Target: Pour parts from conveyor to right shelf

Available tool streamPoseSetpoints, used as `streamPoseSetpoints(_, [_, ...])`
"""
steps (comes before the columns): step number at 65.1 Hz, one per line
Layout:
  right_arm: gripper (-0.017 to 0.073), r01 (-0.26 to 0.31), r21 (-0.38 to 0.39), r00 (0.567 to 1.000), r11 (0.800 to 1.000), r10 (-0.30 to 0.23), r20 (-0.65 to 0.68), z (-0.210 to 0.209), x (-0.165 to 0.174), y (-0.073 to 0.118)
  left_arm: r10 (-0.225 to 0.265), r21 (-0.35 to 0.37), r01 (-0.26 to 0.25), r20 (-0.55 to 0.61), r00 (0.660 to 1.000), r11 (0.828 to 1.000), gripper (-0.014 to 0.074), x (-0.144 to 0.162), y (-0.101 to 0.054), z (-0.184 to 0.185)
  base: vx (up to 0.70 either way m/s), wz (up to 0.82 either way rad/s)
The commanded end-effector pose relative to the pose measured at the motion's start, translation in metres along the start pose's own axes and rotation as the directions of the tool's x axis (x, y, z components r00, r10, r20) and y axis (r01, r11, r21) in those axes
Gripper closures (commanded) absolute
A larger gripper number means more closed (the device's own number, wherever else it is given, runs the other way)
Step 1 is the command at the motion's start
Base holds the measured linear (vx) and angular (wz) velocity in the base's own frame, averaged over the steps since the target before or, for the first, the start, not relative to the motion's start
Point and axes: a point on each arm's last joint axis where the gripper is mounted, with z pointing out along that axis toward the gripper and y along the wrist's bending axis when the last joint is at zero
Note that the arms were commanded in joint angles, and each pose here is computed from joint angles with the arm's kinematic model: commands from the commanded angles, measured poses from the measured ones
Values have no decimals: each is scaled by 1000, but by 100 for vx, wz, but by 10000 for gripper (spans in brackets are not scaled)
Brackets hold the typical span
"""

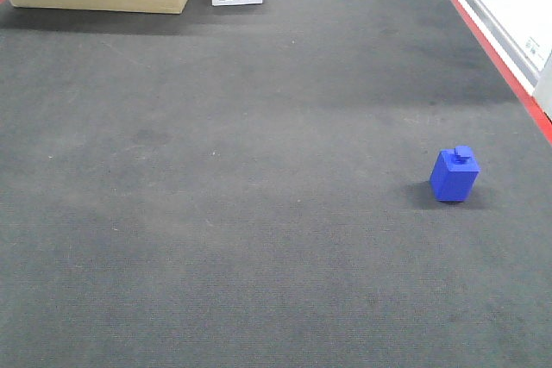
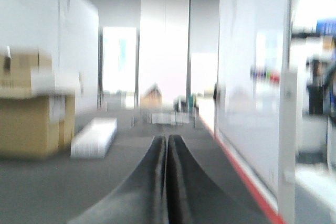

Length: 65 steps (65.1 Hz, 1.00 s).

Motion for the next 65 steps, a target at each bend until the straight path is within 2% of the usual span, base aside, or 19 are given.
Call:
streamPoseSetpoints(1, [567,-3,17,974,1000,-1,229,-1,-35,-2,-17,3,16,84,996,1000,599,-13,0,0,0,0])
streamPoseSetpoints(6, [567,21,17,959,1000,-25,283,0,-67,-3,-17,3,16,84,996,1000,599,-13,0,0,0,0])
streamPoseSetpoints(11, [565,96,24,951,995,-99,293,1,-101,-3,-17,3,16,84,996,1000,599,-13,0,0,0,0])
streamPoseSetpoints(14, [564,131,29,959,991,-134,251,5,-118,-4,-17,3,16,84,996,1000,599,-13,0,0,0,0])
streamPoseSetpoints(21, [547,134,34,981,990,-138,134,18,-151,-8,-17,3,16,84,996,1000,599,-13,0,0,0,0])
streamPoseSetpoints(25, [515,133,32,989,991,-135,54,30,-162,-10,-17,3,16,84,996,1000,599,-13,0,0,0,0])
streamPoseSetpoints(30, [443,134,31,991,990,-135,20,43,-175,-11,-17,3,16,84,996,1000,599,-13,0,0,0,0])
streamPoseSetpoints(34, [334,134,27,991,991,-134,0,54,-178,-11,-17,3,16,84,996,1000,599,-13,0,0,0,0])
streamPoseSetpoints(44, [-37,126,12,989,992,-125,-83,80,-168,-11,-17,3,16,84,996,1000,599,-13,0,0,0,0])
streamPoseSetpoints(49, [-172,127,6,986,992,-126,-113,88,-163,-11,-17,3,16,84,996,1000,599,-13,0,0,0,0])
streamPoseSetpoints(56, [-166,166,-1,980,986,-165,-110,95,-161,-11,-17,3,16,84,996,1000,599,-13,0,0,0,0])
streamPoseSetpoints(60, [-159,162,0,983,987,-161,-83,98,-162,-10,-17,3,16,84,996,1000,599,-13,0,0,0,0])
streamPoseSetpoints(65, [-141,124,1,988,992,-124,-89,103,-162,-10,-17,3,16,84,996,1000,599,-13,0,0,0,0])
